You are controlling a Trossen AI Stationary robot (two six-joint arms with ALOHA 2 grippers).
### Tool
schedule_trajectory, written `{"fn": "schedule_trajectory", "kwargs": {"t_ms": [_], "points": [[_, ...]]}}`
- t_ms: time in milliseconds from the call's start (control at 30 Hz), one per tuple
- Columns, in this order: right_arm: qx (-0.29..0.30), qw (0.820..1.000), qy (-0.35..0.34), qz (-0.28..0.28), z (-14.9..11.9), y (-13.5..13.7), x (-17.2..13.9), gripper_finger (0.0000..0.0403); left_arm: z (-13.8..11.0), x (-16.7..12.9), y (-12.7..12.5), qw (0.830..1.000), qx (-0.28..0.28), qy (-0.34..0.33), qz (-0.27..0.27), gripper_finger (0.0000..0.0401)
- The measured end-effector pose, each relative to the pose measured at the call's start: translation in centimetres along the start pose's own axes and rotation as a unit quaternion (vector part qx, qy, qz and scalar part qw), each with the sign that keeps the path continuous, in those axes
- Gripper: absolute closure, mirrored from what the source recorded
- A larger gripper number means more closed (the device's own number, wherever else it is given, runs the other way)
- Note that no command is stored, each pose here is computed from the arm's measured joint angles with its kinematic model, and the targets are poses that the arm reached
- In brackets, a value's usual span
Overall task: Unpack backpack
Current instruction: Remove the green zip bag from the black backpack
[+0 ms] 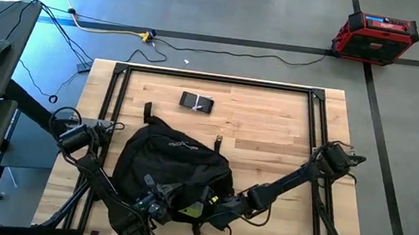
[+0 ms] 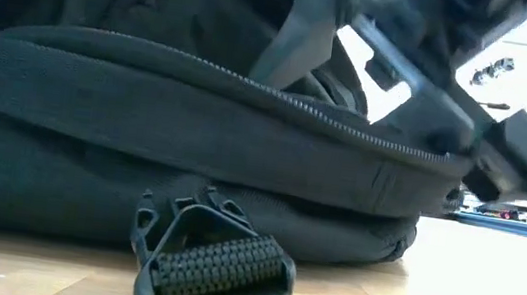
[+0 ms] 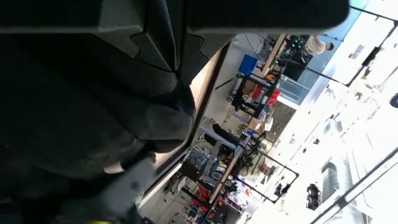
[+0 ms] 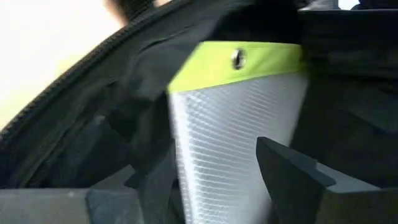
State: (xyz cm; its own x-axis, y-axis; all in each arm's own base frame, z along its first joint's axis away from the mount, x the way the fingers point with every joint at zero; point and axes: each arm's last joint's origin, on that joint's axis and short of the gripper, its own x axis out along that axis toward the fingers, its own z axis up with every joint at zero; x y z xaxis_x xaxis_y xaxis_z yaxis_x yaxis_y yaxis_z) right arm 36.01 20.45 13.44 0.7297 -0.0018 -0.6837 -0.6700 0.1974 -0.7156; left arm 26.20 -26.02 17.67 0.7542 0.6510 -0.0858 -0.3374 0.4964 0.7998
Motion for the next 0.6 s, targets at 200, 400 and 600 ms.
{"fn": "schedule_trajectory", "kwargs": {"t_ms": [200,400,600], "points": [[-0.035,0.999,0.003,0.008,-0.2,0.4,0.7,0.0190,0.0,0.7,0.0,1.000,-0.015,0.013,-0.003,0.0401],[0.033,0.999,-0.005,-0.003,-1.5,-0.8,1.4,0.0201,-0.1,1.5,0.0,0.998,-0.047,0.038,-0.015,0.0401],[0.093,0.995,-0.015,-0.043,-2.2,-2.1,1.9,0.0236,0.0,2.0,-0.2,0.997,-0.063,0.049,-0.022,0.0401]]}}
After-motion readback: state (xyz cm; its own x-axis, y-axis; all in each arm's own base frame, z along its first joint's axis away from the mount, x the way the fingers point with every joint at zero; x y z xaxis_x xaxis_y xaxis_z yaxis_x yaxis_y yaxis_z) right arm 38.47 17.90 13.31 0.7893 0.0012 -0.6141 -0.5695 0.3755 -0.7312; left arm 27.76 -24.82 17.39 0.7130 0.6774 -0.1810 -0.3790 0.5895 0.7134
